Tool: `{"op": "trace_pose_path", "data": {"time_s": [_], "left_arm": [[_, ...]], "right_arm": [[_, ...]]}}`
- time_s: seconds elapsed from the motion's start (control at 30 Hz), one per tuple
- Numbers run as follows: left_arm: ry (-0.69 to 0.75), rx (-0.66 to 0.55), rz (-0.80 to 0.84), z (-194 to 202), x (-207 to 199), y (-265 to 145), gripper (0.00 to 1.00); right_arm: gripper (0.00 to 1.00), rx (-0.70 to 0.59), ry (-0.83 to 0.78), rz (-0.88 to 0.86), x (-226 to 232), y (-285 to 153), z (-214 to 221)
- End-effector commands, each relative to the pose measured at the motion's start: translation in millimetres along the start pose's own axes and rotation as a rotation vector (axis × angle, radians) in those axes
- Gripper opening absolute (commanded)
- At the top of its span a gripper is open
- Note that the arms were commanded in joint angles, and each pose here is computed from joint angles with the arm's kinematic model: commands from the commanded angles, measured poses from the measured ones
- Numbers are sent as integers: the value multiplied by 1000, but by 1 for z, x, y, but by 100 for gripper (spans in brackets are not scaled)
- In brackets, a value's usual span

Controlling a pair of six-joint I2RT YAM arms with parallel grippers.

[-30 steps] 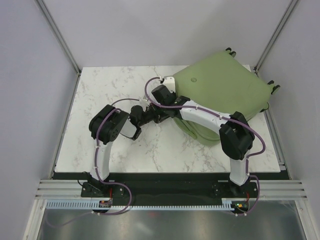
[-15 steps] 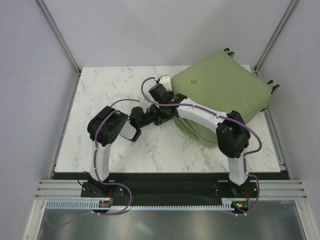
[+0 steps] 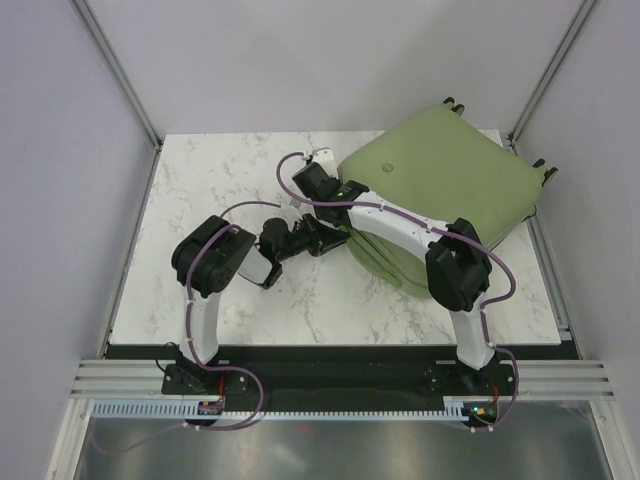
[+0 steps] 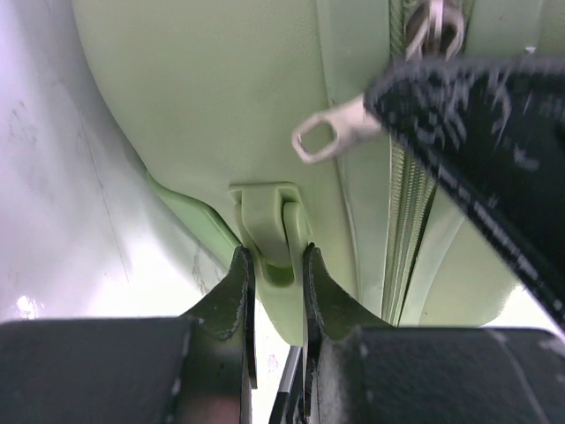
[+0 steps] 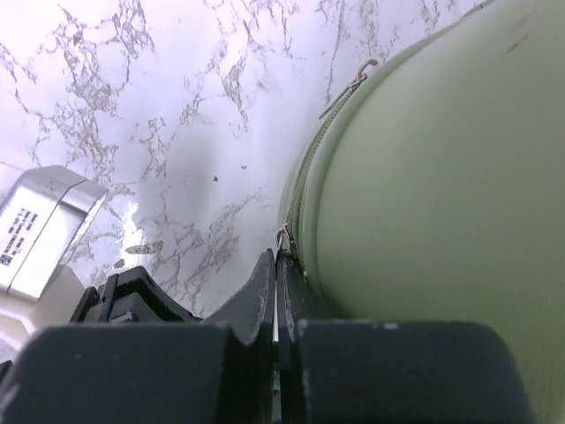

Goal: Pack the luggage
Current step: Zip the luggage at the center of the board.

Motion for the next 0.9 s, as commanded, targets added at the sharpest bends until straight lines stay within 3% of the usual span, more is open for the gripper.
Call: {"op": "trace_pose_path", "data": {"time_s": [0.0,0.87], "left_arm": [[401,165,523,55,-112,-28,2],[408,177,558,91,-141,-53,2]], "right_arm": [[0,-256,175,-120,28,-10,-89],[0,-281,272,39,14,0,-104]]}}
Point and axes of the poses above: each gripper's point midway between its finger pads, its own y axis out along the fingers, its own x axis along the line the jaws close on, z = x × y, the point moved 2 cm from there along -y, back along the fingers, and after that the axes turned 9 degrees about y, right-handed, at the moved point
